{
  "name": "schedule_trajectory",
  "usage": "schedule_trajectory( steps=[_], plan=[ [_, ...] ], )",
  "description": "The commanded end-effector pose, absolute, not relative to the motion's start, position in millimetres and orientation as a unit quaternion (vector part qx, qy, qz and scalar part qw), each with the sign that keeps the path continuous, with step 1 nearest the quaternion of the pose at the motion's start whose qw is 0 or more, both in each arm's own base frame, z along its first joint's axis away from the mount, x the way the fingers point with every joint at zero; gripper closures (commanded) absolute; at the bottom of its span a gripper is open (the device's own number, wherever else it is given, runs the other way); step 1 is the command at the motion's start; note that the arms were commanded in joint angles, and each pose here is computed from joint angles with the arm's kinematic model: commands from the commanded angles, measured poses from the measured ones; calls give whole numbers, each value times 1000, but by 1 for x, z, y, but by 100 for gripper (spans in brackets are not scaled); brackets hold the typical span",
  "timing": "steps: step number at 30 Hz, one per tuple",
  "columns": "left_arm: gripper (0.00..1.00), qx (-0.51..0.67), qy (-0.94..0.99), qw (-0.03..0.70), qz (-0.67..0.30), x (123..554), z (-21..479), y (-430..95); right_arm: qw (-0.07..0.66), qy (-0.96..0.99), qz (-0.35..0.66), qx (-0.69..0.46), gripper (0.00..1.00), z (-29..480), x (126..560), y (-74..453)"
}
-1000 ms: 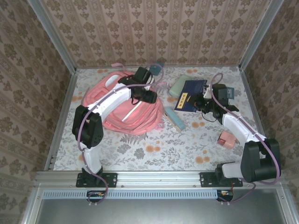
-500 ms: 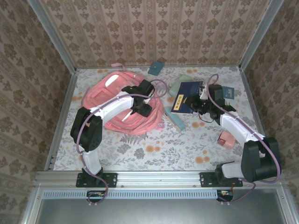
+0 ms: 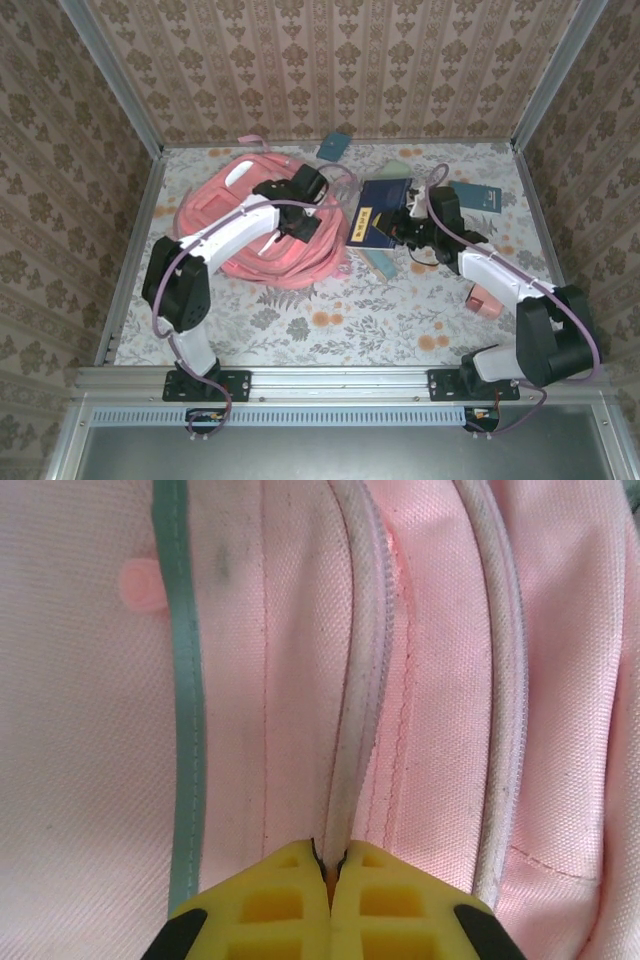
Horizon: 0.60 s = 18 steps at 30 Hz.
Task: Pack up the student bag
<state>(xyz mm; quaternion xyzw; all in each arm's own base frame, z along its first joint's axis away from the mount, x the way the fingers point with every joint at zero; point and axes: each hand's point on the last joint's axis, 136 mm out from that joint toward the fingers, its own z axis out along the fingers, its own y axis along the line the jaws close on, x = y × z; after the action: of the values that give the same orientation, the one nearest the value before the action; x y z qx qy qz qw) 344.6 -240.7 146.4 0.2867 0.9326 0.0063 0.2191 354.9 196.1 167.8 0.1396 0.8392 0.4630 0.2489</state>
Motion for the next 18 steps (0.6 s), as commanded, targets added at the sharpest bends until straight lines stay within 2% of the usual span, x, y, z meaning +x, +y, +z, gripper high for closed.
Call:
schedule_trajectory(
  steps=[1, 10, 18],
  plan=[
    [100, 233, 926, 292, -62, 357, 219, -240, 248, 813, 510, 130, 100, 177, 361, 222],
    [100, 155, 916, 337, -154, 372, 281, -223, 232, 796, 545, 125, 100, 171, 374, 288],
    [100, 139, 913, 337, -181, 377, 290, -225, 244, 761, 585, 137, 100, 175, 407, 356]
  ],
)
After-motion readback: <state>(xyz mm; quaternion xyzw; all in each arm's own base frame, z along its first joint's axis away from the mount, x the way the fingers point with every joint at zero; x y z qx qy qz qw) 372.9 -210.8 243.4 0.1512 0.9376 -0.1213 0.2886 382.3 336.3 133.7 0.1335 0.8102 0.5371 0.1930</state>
